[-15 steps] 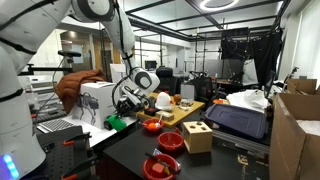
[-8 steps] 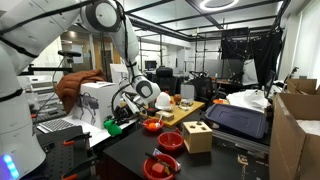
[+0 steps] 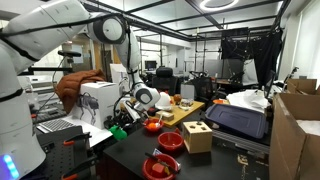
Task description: Remove the green toy from the red bowl
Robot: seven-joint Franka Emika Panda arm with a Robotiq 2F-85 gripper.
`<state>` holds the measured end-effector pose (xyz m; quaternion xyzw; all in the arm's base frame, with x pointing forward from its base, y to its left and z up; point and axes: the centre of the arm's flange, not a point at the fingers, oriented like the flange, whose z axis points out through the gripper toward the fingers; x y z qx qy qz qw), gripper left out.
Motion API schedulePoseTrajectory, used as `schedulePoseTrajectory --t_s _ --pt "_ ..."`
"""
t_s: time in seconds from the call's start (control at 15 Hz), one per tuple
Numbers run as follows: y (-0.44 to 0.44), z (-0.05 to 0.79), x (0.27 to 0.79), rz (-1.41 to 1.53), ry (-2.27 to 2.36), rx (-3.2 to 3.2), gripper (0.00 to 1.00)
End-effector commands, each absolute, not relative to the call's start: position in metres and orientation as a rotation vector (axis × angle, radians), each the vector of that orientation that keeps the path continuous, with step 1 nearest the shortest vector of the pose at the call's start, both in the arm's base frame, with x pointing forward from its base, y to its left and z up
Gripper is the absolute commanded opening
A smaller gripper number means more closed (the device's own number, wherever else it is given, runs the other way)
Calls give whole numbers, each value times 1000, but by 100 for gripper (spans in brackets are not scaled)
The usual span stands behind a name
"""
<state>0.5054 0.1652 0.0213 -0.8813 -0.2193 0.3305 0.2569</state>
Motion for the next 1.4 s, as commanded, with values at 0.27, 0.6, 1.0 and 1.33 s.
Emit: schedulePoseTrajectory --t_s 0.27,0.6,1.0,1.33 --pt "163 26 530 709 -586 -2610 3" --pt "145 9 520 743 -652 -2739 3" --pt "141 4 515 794 -683 -2803 59" --pt "150 8 511 816 -691 -2799 96"
